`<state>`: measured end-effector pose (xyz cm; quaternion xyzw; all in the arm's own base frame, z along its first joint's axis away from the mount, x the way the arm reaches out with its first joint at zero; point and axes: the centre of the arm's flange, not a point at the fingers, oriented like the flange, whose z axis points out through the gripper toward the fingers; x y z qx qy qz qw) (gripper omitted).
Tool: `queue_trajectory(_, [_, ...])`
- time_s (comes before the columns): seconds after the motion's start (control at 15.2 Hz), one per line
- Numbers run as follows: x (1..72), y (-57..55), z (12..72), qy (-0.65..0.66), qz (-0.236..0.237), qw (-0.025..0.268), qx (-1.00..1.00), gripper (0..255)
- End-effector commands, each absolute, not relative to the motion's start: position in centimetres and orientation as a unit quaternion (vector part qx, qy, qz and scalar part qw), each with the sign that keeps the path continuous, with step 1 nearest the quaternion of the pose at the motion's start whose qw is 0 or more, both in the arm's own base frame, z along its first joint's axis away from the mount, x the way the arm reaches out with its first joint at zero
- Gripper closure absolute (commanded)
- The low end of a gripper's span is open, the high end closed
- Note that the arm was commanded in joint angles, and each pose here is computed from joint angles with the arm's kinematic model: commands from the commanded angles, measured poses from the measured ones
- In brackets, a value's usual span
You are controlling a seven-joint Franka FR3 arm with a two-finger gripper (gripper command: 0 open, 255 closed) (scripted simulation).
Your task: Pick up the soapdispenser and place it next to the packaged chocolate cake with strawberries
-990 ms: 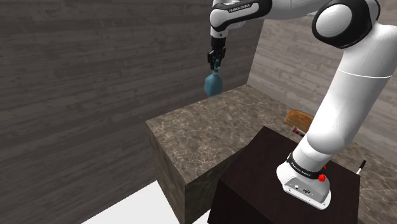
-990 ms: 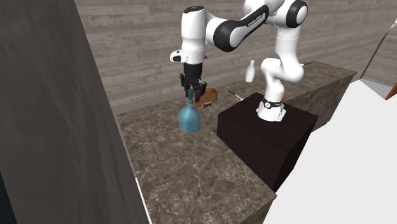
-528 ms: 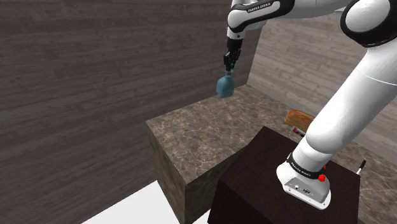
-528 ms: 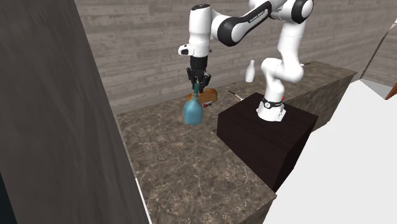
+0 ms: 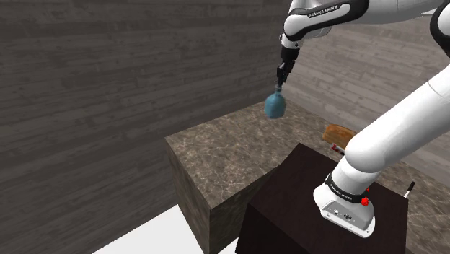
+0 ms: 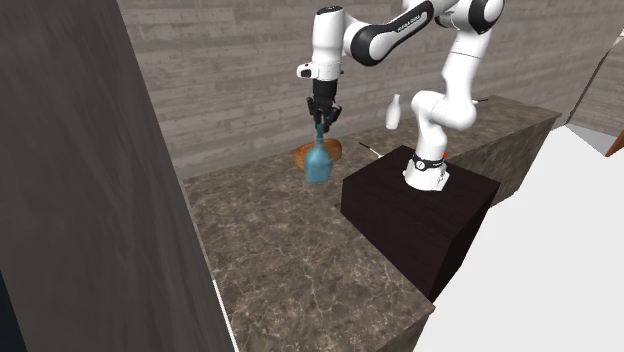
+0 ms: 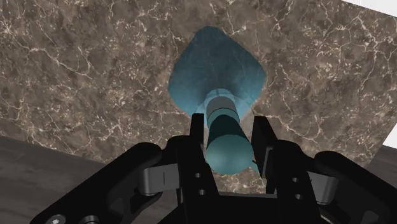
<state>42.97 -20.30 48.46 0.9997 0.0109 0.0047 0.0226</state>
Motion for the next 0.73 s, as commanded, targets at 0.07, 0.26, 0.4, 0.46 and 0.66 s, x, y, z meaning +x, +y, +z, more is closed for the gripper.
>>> queue_trajectory(0.07, [39.4, -22.1, 48.9, 0.011, 0.005, 0.022, 1.0, 255])
queue_trajectory(0.26, [35.9, -24.0, 48.9, 0.011, 0.005, 0.022, 1.0, 255])
queue_trajectory(0.4, [33.6, -25.2, 48.9, 0.011, 0.005, 0.022, 1.0, 255])
queue_trajectory(0.46, [32.5, -25.9, 48.9, 0.011, 0.005, 0.022, 1.0, 255])
queue_trajectory(0.66, [29.0, -27.7, 48.9, 0.011, 0.005, 0.022, 1.0, 255])
